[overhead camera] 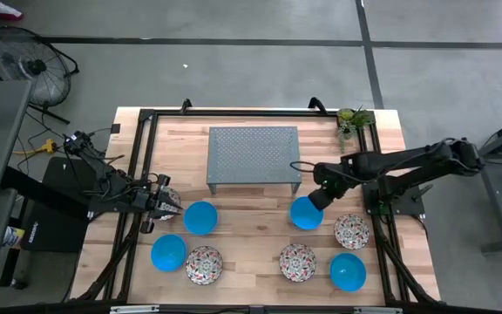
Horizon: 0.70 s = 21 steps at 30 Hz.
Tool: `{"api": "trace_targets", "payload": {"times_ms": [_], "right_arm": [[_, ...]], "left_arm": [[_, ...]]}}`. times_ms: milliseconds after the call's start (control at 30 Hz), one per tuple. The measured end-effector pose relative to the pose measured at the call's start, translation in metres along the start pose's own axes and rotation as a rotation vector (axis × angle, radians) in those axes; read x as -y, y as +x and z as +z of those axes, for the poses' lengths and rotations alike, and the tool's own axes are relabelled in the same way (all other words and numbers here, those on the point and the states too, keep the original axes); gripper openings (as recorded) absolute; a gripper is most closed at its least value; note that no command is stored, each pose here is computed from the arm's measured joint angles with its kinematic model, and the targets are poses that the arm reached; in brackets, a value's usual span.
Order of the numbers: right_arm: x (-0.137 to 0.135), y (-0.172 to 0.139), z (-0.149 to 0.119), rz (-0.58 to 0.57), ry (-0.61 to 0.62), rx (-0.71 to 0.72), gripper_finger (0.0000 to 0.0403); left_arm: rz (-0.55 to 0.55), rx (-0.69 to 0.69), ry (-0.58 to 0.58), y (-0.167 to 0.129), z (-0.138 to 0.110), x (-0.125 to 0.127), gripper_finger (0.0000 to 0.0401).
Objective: Pick & Place Mini bowls
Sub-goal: Put the white bowl on the shelf
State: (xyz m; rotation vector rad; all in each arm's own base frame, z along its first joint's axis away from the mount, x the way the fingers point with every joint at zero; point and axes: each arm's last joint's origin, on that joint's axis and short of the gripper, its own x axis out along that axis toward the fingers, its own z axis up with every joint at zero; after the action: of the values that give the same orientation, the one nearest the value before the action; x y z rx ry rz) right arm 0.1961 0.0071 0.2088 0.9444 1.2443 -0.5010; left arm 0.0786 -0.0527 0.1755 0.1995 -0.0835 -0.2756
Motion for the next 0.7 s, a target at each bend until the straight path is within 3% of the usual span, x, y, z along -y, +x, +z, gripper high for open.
{"api": "trace_targets", "payload": {"times_ms": [200,400,700], "right_arm": [[-0.007,0.003,-0.012,0.007,0.026,-0.063,0.0108],[-0.009,0.005,-0.031,-0.037,0.145,-0.154,0.0108],[-0.014,0.006,-0.053,-0.099,0.313,-0.176,0.0108]], "left_arm": [[0.0,0.0,0.0,0.0,0.0,0.0,0.0066],[0.0,0.0,0.0,0.0,0.0,0.0,0.0066],[0.0,0.0,0.0,0.0,0.0,0.0,0.0066]]}}
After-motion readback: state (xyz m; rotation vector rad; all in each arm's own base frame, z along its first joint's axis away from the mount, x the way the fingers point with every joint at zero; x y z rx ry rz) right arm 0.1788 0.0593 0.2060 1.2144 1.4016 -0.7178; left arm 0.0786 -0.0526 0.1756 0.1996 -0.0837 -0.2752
